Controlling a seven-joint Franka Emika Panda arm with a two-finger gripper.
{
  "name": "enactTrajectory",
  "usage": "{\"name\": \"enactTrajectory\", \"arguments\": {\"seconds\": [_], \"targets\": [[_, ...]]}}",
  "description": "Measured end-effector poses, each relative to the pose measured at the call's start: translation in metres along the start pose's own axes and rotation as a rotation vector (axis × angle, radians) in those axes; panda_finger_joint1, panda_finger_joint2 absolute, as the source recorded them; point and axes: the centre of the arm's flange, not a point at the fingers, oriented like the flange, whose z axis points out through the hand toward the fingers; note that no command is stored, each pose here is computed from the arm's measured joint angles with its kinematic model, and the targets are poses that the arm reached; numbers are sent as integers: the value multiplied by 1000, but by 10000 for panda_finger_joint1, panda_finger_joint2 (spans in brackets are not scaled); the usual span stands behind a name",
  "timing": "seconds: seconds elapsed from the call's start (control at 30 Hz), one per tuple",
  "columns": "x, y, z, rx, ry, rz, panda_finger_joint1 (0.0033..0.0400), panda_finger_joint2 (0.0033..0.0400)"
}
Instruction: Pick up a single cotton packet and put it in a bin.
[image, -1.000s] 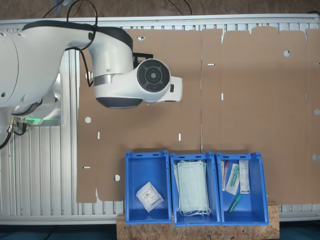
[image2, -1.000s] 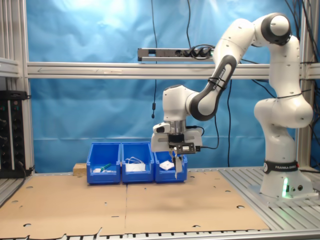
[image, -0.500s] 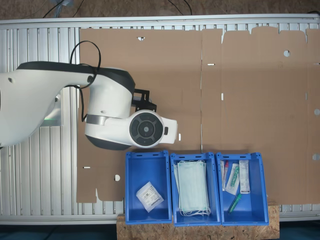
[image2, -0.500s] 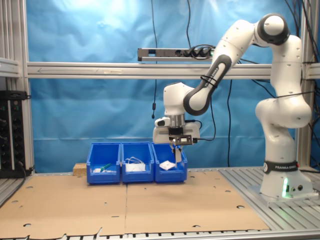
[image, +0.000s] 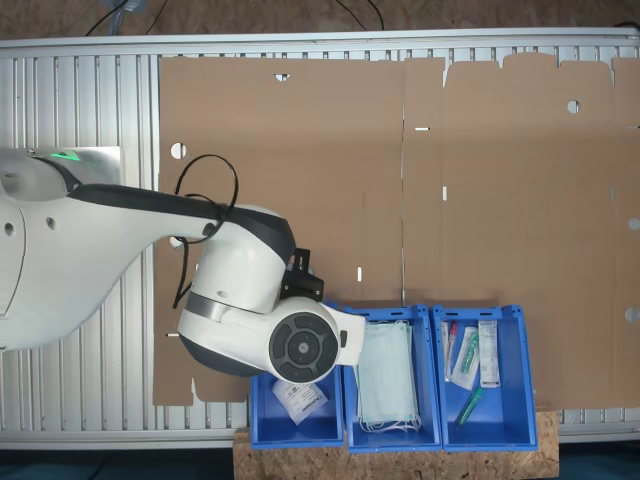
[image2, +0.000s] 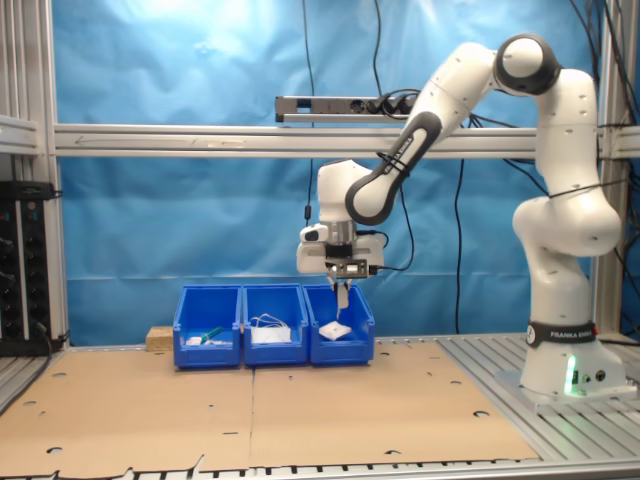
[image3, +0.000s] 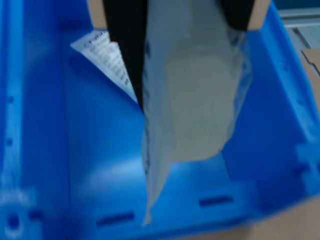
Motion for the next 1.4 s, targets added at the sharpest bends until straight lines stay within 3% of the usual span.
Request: {"name": "enactTrajectory", "arguments": {"seconds": [0.5,0.8,1.4], "targets": [[-37,44,9,-21,-50,-14,55,55],[-56,55,10,-24,-55,-18,55,55],[-58,56,10,-27,-55,-73,55,55]]}}
